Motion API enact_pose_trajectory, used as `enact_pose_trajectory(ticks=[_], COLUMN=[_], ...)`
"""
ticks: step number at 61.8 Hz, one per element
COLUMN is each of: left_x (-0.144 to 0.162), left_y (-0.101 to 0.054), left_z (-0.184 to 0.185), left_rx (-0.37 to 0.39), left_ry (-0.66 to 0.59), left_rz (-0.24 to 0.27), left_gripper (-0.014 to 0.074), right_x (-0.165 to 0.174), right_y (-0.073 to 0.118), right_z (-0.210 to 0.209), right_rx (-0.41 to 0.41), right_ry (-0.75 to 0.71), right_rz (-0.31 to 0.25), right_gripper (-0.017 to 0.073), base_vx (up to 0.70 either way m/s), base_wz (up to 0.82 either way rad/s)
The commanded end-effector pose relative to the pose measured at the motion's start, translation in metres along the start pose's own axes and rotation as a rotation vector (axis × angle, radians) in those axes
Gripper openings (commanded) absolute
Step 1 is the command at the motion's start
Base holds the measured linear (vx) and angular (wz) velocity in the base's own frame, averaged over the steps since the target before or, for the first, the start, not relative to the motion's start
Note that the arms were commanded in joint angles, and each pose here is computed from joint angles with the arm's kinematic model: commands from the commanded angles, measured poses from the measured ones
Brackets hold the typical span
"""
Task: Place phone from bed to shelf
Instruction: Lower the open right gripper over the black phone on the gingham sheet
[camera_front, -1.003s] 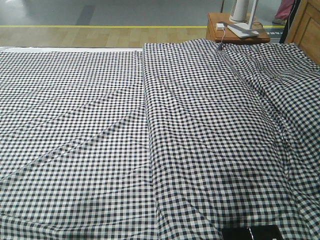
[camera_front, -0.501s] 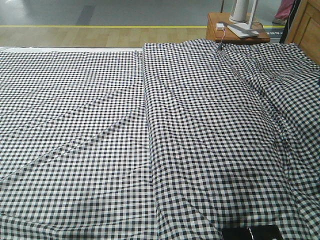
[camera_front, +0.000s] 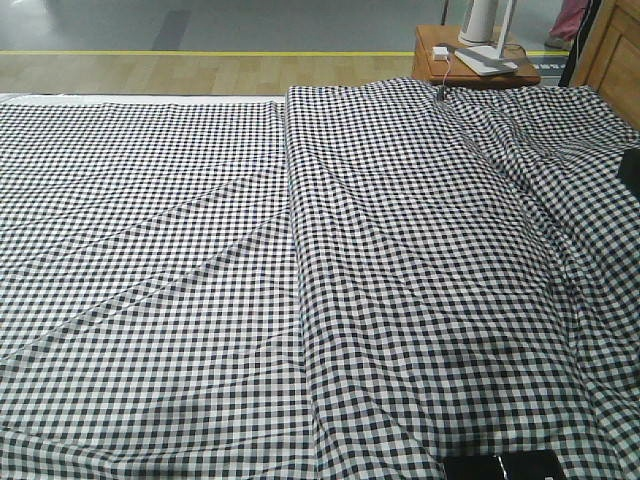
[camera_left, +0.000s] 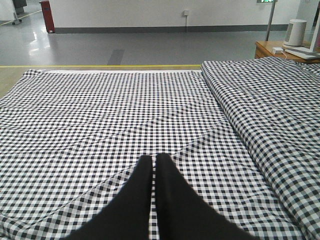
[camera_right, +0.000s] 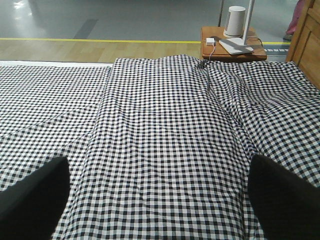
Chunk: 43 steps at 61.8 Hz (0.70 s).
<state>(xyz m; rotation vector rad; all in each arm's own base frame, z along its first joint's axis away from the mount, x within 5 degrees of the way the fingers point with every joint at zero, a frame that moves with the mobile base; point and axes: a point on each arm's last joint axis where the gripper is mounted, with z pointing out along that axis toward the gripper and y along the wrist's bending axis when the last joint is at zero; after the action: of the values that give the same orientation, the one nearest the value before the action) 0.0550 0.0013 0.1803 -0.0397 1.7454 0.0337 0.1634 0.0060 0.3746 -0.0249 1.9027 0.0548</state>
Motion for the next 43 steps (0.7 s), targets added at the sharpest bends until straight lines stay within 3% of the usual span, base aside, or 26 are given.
enact_pose_trajectory(ticks=[1,14,43], left_x=[-0.006,-0.006,-0.006], left_y=[0.000,0.000,0.000], left_z=[0.000,0.000,0.000], left_rx=[-0.003,-0.003,-0.003], left_ry=[-0.071,-0.071,-0.071], left_rz=[-0.012,-0.012,-0.012], left_gripper=[0.0001,0.0001,0.0001], right_x=[-0.016,-0.016,-0.028], right_y=[-0.001,-0.001,0.000], right_z=[-0.005,-0.005,-0.004], right_rx=[0.013,0.013,0.006], right_ry=[-0.100,-0.104,-0.030], right_rz=[-0.013,-0.013,0.014], right_gripper=[0.0632,0.0561,0.0561], base_vx=[0.00,0.00,0.00], base_wz=[0.00,0.00,0.00])
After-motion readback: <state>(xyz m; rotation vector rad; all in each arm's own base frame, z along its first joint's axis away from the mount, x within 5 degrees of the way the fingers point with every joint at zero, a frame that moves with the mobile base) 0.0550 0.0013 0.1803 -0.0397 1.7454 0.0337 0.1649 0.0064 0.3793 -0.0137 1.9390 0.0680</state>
